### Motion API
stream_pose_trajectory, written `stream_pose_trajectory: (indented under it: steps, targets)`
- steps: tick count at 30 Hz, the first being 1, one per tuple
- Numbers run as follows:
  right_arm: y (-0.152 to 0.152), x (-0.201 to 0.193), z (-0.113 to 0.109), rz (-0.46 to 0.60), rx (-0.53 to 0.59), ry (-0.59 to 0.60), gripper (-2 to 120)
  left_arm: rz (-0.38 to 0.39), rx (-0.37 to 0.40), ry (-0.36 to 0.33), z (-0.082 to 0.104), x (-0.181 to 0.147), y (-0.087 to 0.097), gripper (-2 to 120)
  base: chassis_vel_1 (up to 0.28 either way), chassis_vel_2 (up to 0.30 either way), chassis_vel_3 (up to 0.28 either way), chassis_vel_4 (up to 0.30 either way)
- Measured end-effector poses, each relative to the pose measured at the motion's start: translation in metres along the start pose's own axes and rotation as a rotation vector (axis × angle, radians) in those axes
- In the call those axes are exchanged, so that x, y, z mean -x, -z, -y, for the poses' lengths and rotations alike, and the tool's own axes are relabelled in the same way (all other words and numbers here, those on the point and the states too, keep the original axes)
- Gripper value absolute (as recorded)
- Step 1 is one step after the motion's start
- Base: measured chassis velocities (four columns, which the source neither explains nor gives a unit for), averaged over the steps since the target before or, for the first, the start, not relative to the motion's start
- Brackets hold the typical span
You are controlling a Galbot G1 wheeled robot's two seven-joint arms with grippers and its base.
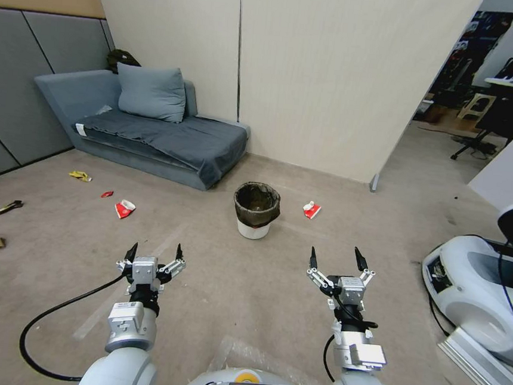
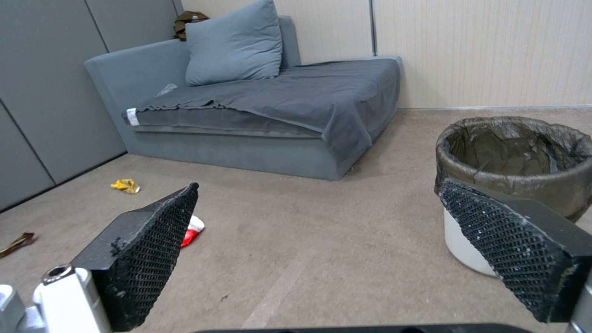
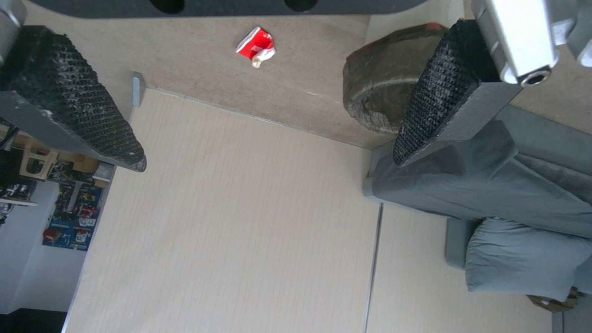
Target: Pick up the trash bin, then pick up the garbage from the floor and place it into the trash bin.
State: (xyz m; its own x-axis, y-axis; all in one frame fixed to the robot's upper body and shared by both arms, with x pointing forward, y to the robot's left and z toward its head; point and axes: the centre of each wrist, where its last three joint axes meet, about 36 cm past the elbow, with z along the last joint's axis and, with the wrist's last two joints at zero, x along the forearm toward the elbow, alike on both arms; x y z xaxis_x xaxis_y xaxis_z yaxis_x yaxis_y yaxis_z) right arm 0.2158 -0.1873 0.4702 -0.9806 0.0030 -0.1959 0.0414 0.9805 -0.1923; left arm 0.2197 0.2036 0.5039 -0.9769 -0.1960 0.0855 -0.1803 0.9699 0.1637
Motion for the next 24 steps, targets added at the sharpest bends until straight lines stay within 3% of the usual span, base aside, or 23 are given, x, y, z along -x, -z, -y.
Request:
stream_pose_trajectory:
  steps: [24]
  targets:
    - [-0.0049, -0.0005, -0.0008, -0.012, 0.002, 0.005, 100, 0.001, 0.006, -0.005, 0.0004, -0.0006, -0.0003, 100, -0.152, 0.151, 0.157, -0.149]
